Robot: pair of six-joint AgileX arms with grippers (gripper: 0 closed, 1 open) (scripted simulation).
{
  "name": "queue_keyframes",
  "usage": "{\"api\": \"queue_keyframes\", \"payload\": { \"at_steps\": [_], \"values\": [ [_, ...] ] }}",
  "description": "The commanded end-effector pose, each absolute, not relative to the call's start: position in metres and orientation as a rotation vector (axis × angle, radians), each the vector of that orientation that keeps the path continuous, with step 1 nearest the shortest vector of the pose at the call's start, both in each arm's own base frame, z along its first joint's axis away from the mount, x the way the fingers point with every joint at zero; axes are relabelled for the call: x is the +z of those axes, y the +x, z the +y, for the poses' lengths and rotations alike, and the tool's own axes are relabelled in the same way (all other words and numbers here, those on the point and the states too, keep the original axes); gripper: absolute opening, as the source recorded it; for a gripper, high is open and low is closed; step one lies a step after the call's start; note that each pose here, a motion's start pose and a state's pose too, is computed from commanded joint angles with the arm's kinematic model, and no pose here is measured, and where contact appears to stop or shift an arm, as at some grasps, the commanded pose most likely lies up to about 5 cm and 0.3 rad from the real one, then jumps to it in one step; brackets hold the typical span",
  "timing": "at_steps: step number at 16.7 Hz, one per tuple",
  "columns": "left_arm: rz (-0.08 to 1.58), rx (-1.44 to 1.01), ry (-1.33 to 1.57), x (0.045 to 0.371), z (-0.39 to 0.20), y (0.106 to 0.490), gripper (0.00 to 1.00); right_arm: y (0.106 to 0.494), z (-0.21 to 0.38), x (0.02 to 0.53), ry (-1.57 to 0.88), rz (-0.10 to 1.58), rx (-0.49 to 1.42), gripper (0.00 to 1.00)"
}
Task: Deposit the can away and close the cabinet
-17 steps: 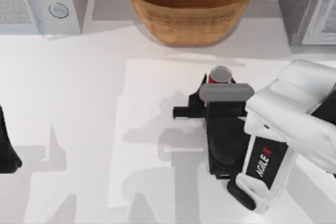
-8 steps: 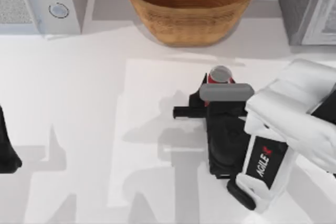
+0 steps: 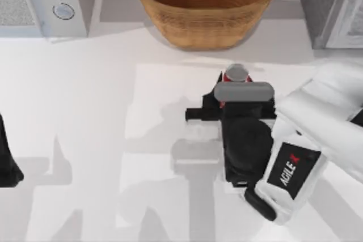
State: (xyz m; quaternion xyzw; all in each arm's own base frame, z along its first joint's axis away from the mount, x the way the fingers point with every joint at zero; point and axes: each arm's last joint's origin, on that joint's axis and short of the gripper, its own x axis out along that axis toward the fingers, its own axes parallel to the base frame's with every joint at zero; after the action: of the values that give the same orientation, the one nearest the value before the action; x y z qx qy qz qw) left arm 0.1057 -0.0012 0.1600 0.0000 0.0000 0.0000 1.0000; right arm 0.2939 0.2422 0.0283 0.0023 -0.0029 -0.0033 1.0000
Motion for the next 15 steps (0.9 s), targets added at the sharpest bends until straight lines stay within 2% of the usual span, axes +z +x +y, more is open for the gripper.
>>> {"api": "queue_keyframes", "payload": {
  "at_steps": [10, 15],
  "values": [
    [0.0, 0.0, 0.0, 0.16, -0.001, 0.106, 1.0, 0.293, 0.241, 0.149, 0.004, -0.006, -0.009, 0.0],
    [0.0, 0.0, 0.0, 0.16, -0.001, 0.106, 1.0, 0.291, 0.239, 0.161, 0.003, -0.006, -0.008, 0.0]
  ]
}}
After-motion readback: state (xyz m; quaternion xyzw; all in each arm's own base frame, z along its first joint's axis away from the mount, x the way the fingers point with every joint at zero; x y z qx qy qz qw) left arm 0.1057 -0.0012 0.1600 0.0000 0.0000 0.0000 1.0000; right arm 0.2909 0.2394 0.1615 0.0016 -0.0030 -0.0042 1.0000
